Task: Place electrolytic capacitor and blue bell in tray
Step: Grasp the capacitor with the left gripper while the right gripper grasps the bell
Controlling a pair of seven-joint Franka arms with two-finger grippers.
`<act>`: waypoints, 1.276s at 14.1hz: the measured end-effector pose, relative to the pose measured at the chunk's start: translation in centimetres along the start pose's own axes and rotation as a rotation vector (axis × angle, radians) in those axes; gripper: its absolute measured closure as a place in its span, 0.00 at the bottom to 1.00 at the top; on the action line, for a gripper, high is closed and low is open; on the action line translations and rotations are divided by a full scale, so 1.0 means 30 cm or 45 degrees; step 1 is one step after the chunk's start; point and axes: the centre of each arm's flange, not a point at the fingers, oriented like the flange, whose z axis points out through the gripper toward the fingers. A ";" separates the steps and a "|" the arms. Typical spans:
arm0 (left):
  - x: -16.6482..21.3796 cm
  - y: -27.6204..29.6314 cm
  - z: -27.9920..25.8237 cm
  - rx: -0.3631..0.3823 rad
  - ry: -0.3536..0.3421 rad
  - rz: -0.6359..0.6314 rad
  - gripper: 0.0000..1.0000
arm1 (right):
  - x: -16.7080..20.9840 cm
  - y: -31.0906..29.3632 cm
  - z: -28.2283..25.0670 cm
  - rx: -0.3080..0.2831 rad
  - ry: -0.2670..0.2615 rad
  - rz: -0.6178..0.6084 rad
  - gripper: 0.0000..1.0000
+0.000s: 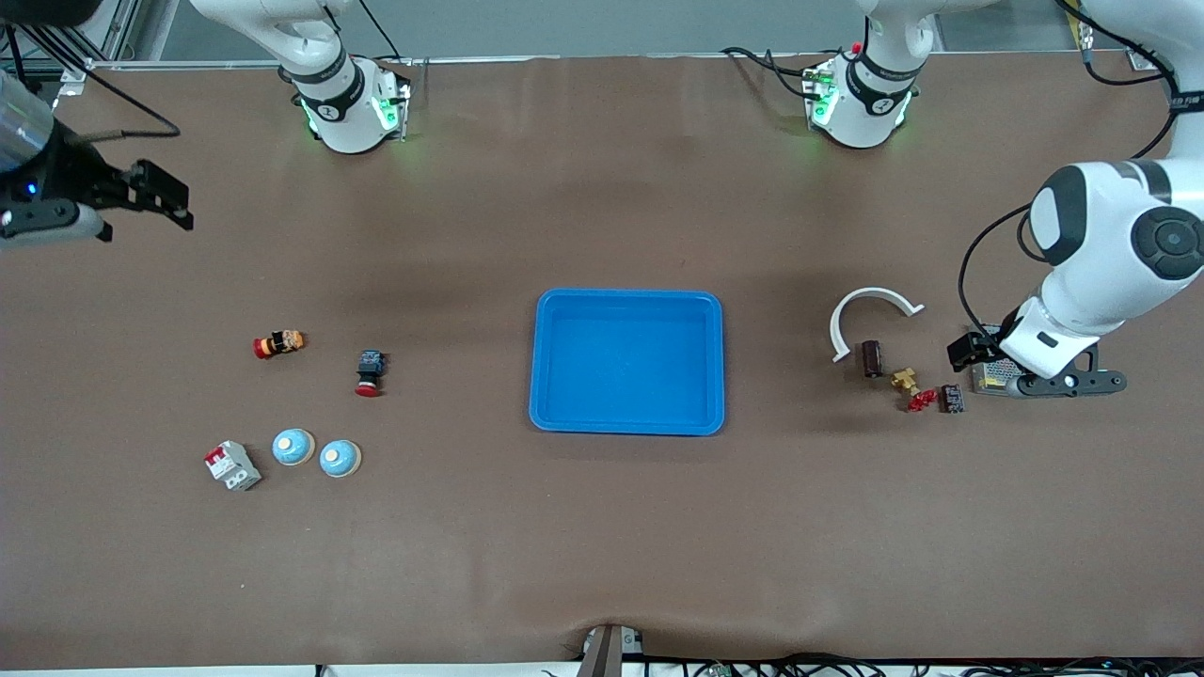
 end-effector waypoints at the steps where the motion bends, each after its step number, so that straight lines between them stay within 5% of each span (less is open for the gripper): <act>1: -0.002 -0.012 0.047 -0.004 0.007 -0.007 0.00 | 0.052 0.003 0.036 -0.002 0.004 -0.002 0.00; 7: 0.008 -0.088 0.282 -0.008 0.034 -0.023 0.07 | 0.329 0.022 0.273 -0.012 0.014 -0.011 0.00; 11: 0.010 -0.104 0.355 -0.016 0.004 -0.035 0.22 | 0.417 0.025 0.386 -0.012 0.063 -0.012 0.00; 18: 0.013 -0.101 0.420 -0.023 -0.022 -0.036 0.28 | 0.541 0.030 0.662 0.037 0.124 0.020 0.00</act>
